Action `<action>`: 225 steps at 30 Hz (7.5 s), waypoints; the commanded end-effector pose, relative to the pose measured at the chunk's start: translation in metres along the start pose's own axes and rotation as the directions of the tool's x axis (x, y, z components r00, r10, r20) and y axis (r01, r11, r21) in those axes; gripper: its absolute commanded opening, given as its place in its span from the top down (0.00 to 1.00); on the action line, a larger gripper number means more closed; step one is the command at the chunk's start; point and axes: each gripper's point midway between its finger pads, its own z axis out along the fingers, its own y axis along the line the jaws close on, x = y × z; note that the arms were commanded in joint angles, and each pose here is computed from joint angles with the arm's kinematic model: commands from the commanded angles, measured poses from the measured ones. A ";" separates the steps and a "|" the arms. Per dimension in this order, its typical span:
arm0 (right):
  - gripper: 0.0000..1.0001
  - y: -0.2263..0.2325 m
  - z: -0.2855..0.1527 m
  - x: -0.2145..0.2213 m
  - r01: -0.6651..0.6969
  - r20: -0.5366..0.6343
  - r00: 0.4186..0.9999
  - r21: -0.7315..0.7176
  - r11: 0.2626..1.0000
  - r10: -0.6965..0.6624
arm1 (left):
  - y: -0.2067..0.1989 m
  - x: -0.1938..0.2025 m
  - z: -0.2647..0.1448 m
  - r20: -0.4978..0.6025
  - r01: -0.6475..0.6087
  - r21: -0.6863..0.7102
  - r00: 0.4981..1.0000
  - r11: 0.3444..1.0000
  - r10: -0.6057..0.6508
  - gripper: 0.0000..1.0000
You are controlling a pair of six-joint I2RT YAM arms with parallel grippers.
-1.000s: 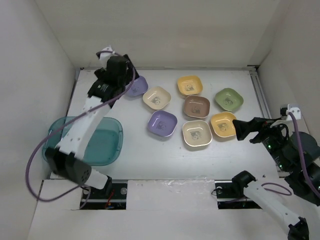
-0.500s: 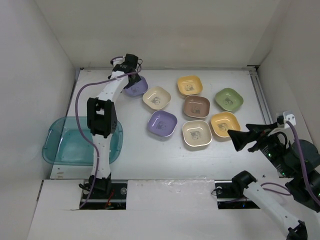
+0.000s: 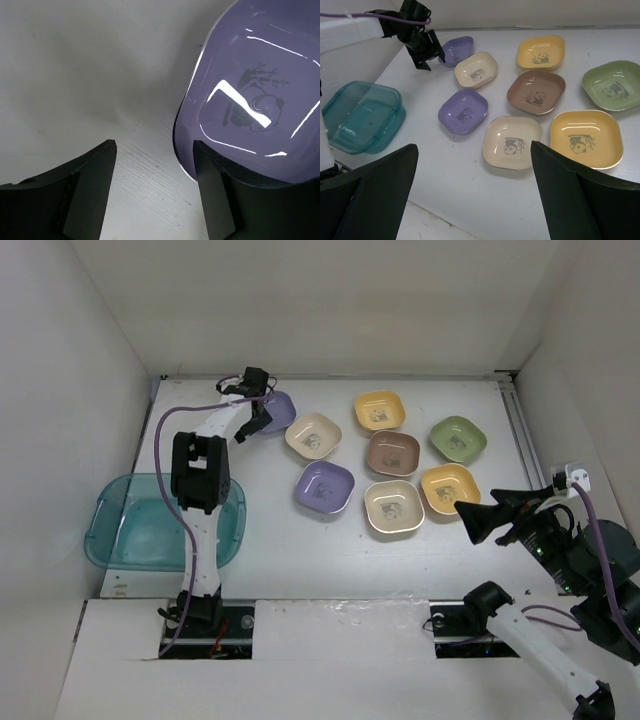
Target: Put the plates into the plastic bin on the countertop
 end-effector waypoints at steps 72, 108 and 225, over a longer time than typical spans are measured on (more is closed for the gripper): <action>0.00 0.040 -0.035 -0.018 0.087 0.099 0.993 -0.243 0.966 -0.064 | 0.281 0.088 -0.225 0.089 0.402 -0.055 0.914 0.914 -0.396 1.00; 0.00 0.046 -0.027 -0.014 0.090 0.052 0.996 -0.281 0.955 -0.078 | 0.280 0.118 -0.115 0.171 0.655 -0.286 0.753 0.700 -0.635 0.96; 0.00 0.034 0.018 -0.001 0.056 0.009 0.998 -0.189 0.980 -0.055 | 0.250 -0.016 -0.220 0.204 0.152 0.183 0.961 0.971 -0.189 0.00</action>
